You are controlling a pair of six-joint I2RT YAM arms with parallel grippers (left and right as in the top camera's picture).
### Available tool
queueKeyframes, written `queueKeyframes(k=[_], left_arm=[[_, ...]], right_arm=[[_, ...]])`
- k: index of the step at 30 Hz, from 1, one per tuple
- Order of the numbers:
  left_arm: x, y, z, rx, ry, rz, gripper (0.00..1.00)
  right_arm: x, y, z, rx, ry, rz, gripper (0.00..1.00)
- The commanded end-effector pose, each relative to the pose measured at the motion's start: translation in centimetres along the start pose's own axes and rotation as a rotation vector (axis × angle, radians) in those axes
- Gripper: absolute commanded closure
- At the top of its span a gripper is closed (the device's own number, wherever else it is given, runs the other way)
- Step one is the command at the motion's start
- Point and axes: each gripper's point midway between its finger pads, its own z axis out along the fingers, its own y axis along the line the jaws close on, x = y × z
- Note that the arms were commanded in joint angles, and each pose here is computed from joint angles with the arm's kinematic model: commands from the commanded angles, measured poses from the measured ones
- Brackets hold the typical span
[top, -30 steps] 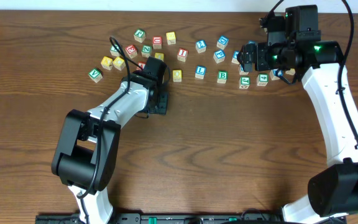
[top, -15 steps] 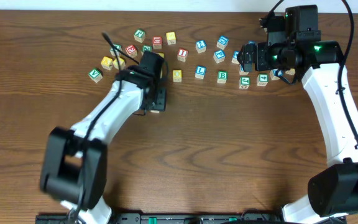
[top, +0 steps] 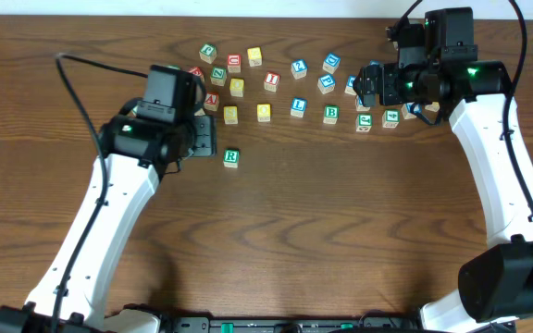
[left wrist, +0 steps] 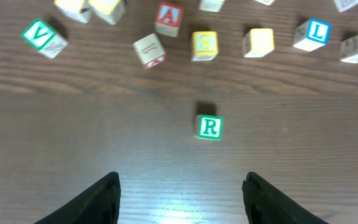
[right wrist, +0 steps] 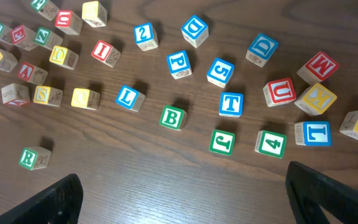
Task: Spell out ROBOT
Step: 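Release the R block on the table and lift the left gripper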
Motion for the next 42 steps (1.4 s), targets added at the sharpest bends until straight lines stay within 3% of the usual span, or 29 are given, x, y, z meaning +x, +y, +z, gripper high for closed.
queueKeyframes(k=[1,7,8,14,21,42], left_arm=[[-0.3,0.9,-0.7,-0.02,-0.006,-0.014,0.38],[-0.2,1.7,-0.6,-0.032,0.004,-0.031,0.37],[-0.3,1.8,-0.6,-0.033,0.003,-0.034,0.31],[-0.7,1.9,-0.6,-0.035,-0.014,-0.039,0.23],[-0.7,1.9,-0.6,-0.035,-0.016,-0.038,0.18],[-3.7,1.9,-2.4,-0.023,-0.109,-0.014,0.14]], right_arm=[[-0.6,0.1,-0.5,-0.01,-0.018,-0.013,0.01],[-0.6,0.1,-0.5,-0.011,-0.019,-0.01,0.01],[-0.7,0.1,-0.5,-0.01,-0.022,-0.01,0.01],[-0.9,0.7,-0.5,-0.048,-0.03,-0.013,0.01],[-0.9,0.7,-0.5,-0.047,-0.03,-0.013,0.01],[-0.9,0.8,-0.5,-0.049,-0.029,0.029,0.02]])
